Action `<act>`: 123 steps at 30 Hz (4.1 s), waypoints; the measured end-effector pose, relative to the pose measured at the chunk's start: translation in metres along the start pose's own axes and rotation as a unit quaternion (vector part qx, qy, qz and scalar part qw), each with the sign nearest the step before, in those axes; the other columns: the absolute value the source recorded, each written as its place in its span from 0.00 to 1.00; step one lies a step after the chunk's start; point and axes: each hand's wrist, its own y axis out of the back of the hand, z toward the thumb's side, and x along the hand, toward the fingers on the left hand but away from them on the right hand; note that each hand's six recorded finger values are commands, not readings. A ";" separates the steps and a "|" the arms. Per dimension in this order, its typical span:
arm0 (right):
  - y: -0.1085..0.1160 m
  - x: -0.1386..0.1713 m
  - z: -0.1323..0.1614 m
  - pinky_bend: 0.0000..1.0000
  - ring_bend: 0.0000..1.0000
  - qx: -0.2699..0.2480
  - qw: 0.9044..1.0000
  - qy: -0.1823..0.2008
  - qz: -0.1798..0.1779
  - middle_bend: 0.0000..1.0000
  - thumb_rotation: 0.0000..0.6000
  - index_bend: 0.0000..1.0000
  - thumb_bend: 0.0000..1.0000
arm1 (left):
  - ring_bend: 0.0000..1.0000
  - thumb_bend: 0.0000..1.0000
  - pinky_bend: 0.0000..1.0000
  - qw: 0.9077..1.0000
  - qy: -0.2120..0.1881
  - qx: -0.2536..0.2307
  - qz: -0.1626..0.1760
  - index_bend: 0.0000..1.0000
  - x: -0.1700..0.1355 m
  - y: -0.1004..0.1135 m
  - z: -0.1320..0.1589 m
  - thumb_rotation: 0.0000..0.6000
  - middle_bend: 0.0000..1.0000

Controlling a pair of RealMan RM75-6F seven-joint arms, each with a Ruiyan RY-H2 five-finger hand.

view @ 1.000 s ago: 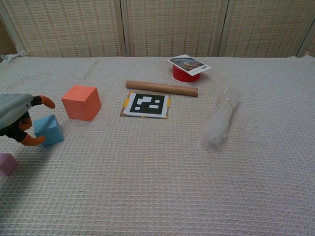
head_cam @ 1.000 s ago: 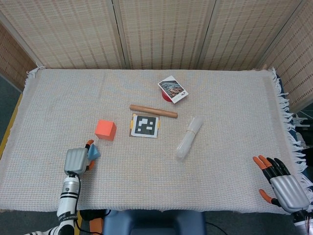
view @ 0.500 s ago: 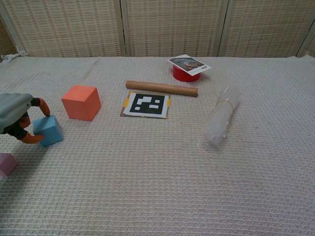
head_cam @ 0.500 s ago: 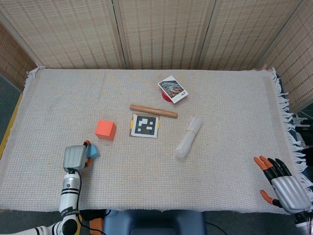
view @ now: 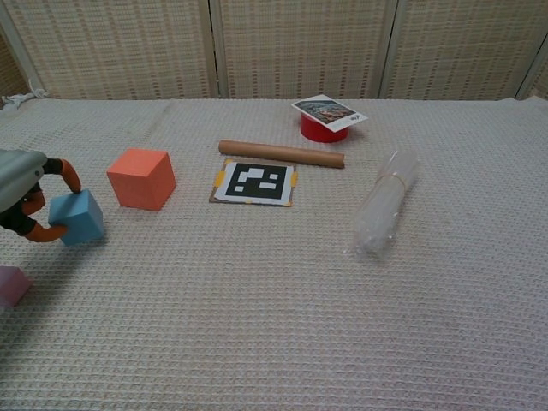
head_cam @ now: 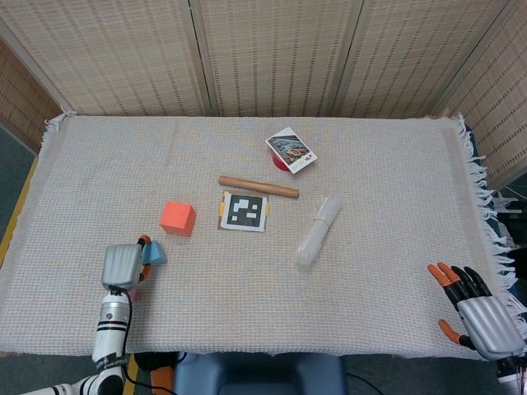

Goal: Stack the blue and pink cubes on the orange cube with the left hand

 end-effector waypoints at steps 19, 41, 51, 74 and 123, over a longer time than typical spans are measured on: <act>0.001 -0.002 -0.005 0.00 0.00 -0.001 1.000 -0.020 -0.005 0.00 1.00 0.00 0.22 | 1.00 0.28 1.00 0.975 -0.158 0.091 0.126 0.53 0.024 0.066 0.009 1.00 1.00; 0.002 -0.004 -0.012 0.00 0.00 -0.001 0.999 -0.047 -0.009 0.00 1.00 0.00 0.22 | 1.00 0.28 1.00 0.940 -0.268 0.123 0.174 0.47 0.075 0.072 0.049 1.00 1.00; 0.003 -0.004 -0.016 0.00 0.00 -0.001 0.998 -0.055 -0.011 0.00 1.00 0.00 0.22 | 1.00 0.28 1.00 0.932 -0.278 0.145 0.179 0.45 0.092 0.066 0.050 1.00 1.00; 0.001 -0.004 -0.014 0.00 0.00 0.003 0.998 -0.058 -0.009 0.00 1.00 0.00 0.22 | 1.00 0.28 1.00 0.925 -0.294 0.165 0.174 0.46 0.098 0.062 0.025 1.00 1.00; -0.001 -0.005 -0.012 0.00 0.00 0.004 0.998 -0.055 -0.003 0.00 1.00 0.00 0.22 | 1.00 0.28 1.00 0.932 -0.282 0.172 0.149 0.41 0.096 0.051 0.022 1.00 1.00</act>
